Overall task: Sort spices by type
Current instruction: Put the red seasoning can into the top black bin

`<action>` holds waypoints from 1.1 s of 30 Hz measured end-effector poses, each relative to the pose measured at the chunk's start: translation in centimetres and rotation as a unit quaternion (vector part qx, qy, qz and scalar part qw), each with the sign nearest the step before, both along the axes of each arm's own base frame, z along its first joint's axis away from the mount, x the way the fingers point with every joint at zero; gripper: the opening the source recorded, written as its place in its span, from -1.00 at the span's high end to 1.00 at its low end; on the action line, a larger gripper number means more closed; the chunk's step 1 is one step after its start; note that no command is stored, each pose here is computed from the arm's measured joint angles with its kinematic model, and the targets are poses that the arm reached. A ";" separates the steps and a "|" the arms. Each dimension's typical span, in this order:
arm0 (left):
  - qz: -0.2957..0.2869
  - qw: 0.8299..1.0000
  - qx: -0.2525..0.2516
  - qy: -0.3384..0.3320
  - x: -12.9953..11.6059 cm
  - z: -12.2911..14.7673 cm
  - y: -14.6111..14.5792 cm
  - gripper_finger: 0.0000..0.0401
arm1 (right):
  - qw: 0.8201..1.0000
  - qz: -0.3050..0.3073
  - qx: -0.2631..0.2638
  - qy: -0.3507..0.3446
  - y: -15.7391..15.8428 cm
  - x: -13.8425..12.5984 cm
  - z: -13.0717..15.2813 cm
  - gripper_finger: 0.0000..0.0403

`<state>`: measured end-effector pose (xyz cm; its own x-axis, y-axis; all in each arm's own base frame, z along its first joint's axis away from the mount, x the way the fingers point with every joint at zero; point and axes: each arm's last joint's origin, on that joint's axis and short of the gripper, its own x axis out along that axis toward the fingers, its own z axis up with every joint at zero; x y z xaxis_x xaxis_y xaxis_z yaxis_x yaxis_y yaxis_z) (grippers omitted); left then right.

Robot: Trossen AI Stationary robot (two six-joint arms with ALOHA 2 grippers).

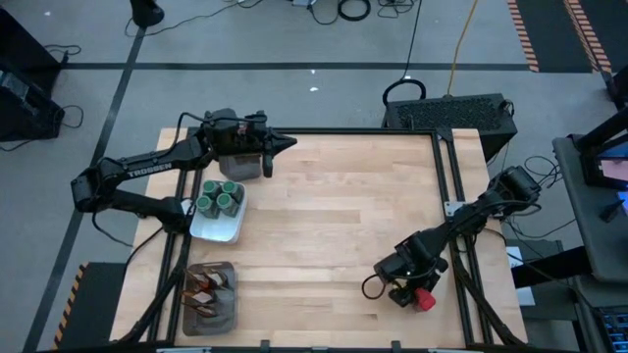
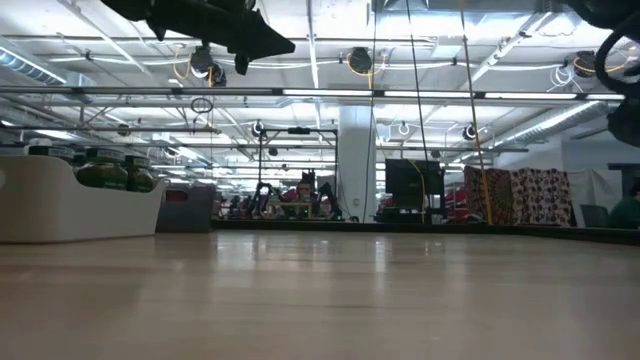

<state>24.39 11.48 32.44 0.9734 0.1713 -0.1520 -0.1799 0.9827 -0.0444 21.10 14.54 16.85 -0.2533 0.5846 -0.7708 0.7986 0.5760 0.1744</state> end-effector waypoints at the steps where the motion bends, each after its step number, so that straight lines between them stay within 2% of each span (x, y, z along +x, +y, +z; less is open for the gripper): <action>1: 0.000 1.000 -0.002 0.000 0.0 0.0 0.0 0.98 | 1.000 0.002 0.008 0.001 0.1 0.0 0.1 -0.16; 4: 0.002 1.000 -0.008 -0.001 0.0 0.0 0.0 0.98 | 1.000 0.010 0.023 -0.002 0.2 0.2 0.4 0.09; 5: 0.002 1.000 -0.008 -0.001 0.0 0.0 0.0 0.98 | 1.000 0.012 0.027 -0.004 0.2 0.3 0.5 0.11; 11: 0.003 1.000 -0.011 -0.002 0.0 0.0 0.0 0.98 | 0.999 0.010 0.031 -0.037 -0.6 1.4 1.2 0.11; 16: 0.006 1.000 -0.022 -0.004 0.0 0.0 0.0 0.98 | 0.993 0.007 0.019 -0.120 -2.9 3.8 2.6 0.11; 24: 0.008 0.998 -0.060 0.015 -0.1 -0.5 -0.1 0.98 | 0.973 -0.033 -0.041 -0.223 -11.8 6.9 4.0 0.11; 33: 0.009 0.996 -0.084 0.039 -0.6 -0.6 -0.8 0.98 | 0.919 -0.105 -0.143 -0.352 -23.6 10.8 8.2 0.11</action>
<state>23.77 10.71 31.83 0.9547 0.1538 -0.2547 -0.2061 0.9593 -0.1932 31.94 -9.07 25.06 0.4621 0.3109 -0.8306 0.6451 0.5248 0.5554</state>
